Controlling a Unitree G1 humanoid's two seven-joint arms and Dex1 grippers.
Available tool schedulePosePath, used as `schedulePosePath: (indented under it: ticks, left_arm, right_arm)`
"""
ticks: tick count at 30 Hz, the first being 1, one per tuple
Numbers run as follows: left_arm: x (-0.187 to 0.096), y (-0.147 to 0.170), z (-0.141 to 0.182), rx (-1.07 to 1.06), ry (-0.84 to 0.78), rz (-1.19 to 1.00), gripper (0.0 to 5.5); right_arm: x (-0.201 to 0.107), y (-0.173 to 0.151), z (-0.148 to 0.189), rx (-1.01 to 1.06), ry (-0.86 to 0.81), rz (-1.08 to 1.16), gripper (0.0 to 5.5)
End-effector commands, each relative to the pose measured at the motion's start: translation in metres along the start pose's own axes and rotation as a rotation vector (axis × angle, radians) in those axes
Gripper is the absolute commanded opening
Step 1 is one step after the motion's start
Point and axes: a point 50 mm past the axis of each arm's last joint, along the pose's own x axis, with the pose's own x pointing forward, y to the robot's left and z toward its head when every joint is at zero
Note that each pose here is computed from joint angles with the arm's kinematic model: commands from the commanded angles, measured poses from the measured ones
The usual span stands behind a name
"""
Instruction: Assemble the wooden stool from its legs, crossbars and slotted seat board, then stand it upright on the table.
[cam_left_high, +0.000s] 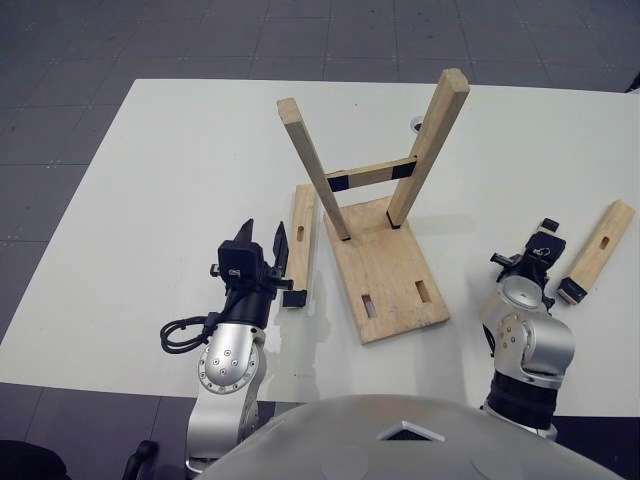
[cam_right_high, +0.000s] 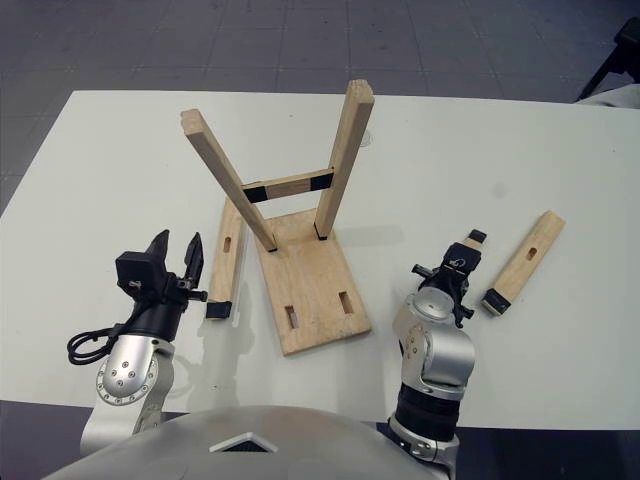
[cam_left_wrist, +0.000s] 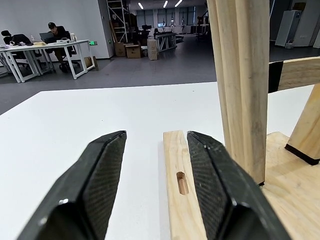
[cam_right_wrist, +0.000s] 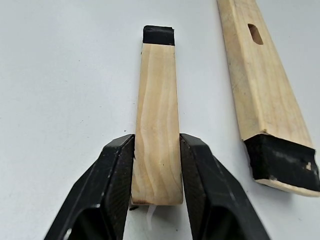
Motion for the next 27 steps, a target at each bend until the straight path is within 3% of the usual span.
schedulePosePath:
  ticks: [1,4,6,10,18,27]
  left_arm:
    - [0.000,-0.003,-0.013,-0.020,0.092,-0.096,2.26]
    - [0.001,-0.004,-0.025,-0.090,0.184,-0.184,2.26]
    - [-0.005,-0.015,-0.033,-0.193,0.283,-0.320,2.26]
    - [-0.021,-0.039,-0.026,-0.530,0.408,-0.665,2.26]
    - [-0.022,-0.048,0.002,-0.902,0.409,-0.980,2.26]
    - [-0.015,-0.046,0.015,-0.905,0.366,-0.981,2.26]
  right_arm:
    - [-0.008,0.014,-0.008,0.061,0.058,0.147,1.34]
    - [-0.013,0.007,0.032,0.110,-0.200,0.266,1.32]
    - [-0.029,0.003,0.053,0.170,-0.428,0.475,1.32]
    - [-0.051,-0.003,0.056,0.144,-0.663,0.657,1.32]
    - [-0.089,-0.009,0.033,0.057,-0.902,1.039,1.32]
    - [-0.113,-0.004,-0.006,-0.076,-0.887,1.273,1.32]
